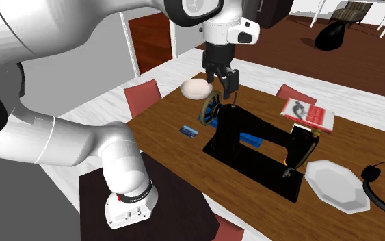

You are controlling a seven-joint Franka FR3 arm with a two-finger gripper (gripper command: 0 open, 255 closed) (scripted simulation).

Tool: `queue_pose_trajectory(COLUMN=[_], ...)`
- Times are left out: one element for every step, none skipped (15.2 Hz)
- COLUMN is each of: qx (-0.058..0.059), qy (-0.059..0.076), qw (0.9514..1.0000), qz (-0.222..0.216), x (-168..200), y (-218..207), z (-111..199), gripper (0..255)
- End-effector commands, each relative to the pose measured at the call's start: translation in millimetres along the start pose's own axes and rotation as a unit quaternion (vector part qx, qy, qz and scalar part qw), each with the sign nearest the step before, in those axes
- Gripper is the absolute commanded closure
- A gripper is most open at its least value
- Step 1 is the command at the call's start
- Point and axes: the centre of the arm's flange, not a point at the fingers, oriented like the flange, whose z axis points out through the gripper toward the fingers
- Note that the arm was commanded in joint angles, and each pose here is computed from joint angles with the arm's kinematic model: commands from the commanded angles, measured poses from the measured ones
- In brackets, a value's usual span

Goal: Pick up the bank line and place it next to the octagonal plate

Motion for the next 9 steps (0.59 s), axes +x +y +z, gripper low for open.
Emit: queue_pose_trajectory(qx=[0.000,-0.010,-0.020,-0.030,-0.039,-0.049,-0.059,-0.069,-0.078], qy=[0.000,0.010,0.020,0.029,0.039,0.049,0.058,0.068,0.078], qw=[1.0000,0.9997,0.9987,0.9970,0.9947,0.9916,0.9880,0.9836,0.9787], qz=[0.000,0.022,0.044,0.065,0.087,0.109,0.131,0.152,0.174], x=[0.0,-11.0,-21.5,-31.5,-40.8,-49.6,-57.7,-65.2,-72.1], y=[0.0,-8.1,-16.6,-25.2,-34.1,-43.2,-52.5,-61.9,-71.3], z=[0.0,9.2,18.8,28.7,39.0,49.7,60.7,72.1,83.7], gripper=[0,0,0,0,0,0,0,0,0])
